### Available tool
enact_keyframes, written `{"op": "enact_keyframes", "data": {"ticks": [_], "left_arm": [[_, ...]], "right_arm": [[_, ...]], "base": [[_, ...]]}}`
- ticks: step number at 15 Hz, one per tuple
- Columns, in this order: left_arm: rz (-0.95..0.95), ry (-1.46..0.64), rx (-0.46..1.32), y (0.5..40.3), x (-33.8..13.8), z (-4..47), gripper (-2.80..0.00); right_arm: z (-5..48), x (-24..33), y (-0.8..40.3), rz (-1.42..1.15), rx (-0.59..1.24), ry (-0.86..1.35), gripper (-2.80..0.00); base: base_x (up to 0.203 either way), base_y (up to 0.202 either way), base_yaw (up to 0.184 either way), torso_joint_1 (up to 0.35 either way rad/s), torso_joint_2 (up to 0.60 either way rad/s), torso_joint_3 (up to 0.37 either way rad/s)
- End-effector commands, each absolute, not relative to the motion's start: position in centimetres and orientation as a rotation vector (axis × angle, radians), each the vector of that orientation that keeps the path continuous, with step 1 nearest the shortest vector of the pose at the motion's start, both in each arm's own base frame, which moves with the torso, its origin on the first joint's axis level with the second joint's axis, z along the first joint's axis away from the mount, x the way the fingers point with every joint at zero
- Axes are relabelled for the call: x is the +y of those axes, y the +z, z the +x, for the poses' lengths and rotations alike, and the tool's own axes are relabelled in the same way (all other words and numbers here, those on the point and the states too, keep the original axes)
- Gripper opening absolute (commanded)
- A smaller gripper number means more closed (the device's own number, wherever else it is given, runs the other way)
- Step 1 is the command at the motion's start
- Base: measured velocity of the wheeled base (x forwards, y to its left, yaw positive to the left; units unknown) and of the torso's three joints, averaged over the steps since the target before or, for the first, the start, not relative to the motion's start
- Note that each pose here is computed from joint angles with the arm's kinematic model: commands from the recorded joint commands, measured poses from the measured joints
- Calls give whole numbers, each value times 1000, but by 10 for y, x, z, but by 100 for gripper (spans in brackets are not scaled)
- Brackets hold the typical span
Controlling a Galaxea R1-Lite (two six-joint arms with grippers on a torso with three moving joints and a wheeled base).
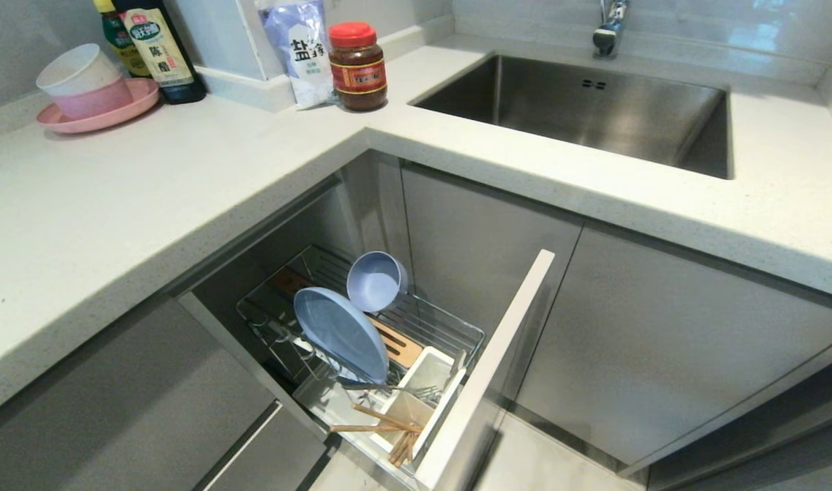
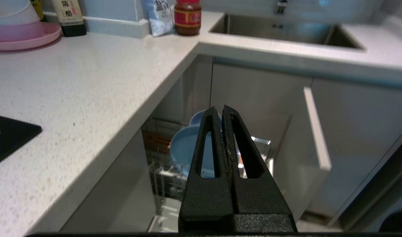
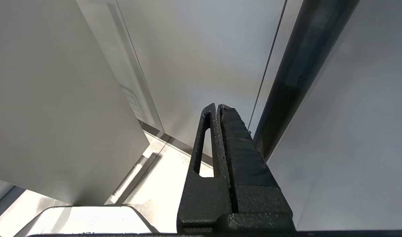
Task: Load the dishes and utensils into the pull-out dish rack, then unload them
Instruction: Take the plate out of the cupboard
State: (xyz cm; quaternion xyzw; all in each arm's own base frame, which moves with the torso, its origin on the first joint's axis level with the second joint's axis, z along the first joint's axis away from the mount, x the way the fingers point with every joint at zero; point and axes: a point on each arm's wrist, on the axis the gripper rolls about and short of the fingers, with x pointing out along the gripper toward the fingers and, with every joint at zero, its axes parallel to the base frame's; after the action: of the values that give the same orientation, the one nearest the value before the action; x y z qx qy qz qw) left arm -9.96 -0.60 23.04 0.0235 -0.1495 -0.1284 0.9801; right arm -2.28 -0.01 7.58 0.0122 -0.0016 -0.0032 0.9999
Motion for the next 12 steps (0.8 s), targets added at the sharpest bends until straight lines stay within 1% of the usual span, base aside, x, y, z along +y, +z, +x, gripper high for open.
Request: {"op": "enact_keyframes", "data": {"ticks": [1,3,6,7,9,11,12], "left_arm": [[97,-243,-281,189,-6,-96,-280],[106,-184,-279,172,-5,-77,-280],[162,-81,-345,140,-3,-45,-280],[172,-62,-331,125,-2,-37,-280],[175,-43,-262,98,-2,-25,-280],[144,-32,-186,89,-1,-23,-280],[138,-23,-118,83,-1,-22,-280]], "right_arm": [[-23,0,75,25,-6,-6,-280],[-23,0,75,25,-6,-6,-280],[-23,0,75,25,-6,-6,-280],[-23,0,75,25,-6,-6,-280],[-23,0,75,25,-5,-6,-280],[-23,0,75,25,-6,-6,-280],[-23,0,75,25,-6,-6,-280]], "base": [[0,0,0,0,0,0],[0,0,0,0,0,0],[0,0,0,0,0,0],[0,0,0,0,0,0],[0,0,0,0,0,0],[0,0,0,0,0,0],[0,0,0,0,0,0]]}}
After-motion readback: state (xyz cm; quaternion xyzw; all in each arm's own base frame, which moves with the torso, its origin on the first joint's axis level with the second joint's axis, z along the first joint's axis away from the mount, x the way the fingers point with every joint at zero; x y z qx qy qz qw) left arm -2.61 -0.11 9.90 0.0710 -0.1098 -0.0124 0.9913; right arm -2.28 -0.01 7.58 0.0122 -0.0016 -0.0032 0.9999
